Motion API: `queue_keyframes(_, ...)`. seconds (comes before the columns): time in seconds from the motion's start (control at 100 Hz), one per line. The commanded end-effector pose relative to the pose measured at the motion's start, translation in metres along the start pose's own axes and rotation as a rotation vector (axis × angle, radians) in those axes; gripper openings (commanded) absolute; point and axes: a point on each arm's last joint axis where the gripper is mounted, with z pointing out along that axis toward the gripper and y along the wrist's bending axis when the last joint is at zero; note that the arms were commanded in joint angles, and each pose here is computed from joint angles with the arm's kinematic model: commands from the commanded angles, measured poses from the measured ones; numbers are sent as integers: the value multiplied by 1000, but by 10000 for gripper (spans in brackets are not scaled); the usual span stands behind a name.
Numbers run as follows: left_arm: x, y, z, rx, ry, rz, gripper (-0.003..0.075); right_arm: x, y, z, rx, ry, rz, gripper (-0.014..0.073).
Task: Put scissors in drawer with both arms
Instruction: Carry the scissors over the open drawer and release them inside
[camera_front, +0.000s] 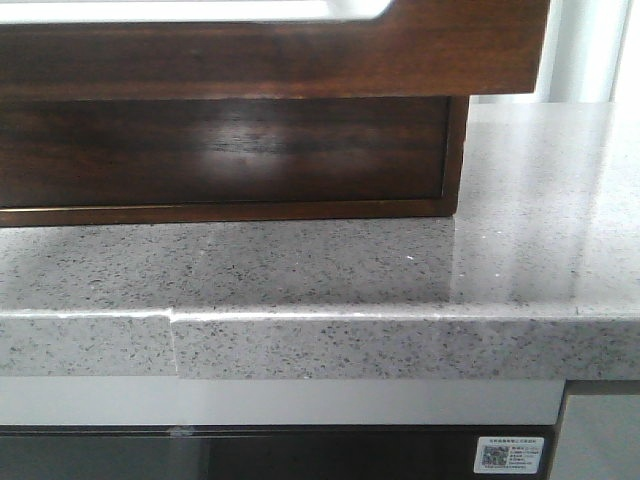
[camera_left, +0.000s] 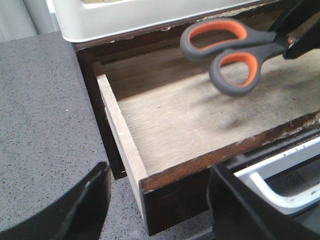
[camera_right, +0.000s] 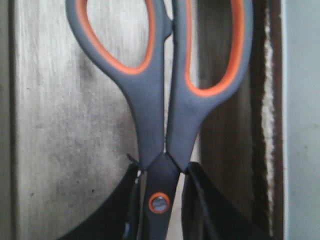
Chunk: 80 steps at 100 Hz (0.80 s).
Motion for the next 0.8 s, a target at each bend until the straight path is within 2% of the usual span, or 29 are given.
queue_keyframes(0.0, -14, 0, -3, -1, -95, -25, 407, 2, -1, -24, 35, -3, -17, -1)
queue_keyframes(0.33, -14, 0, -3, -1, -95, -25, 407, 0, 1, -22, 34, 2, -28, 13)
queue_keyframes(0.4, -14, 0, -3, -1, -95, -25, 407, 0, 1, -22, 34, 2, -28, 52)
queue_keyframes(0.59, -14, 0, -3, -1, -95, -25, 407, 0, 1, -22, 34, 2, -28, 227)
queue_keyframes(0.79, -14, 0, -3, -1, -95, -25, 407, 1, 1, -35, 54, -17, 19, 243)
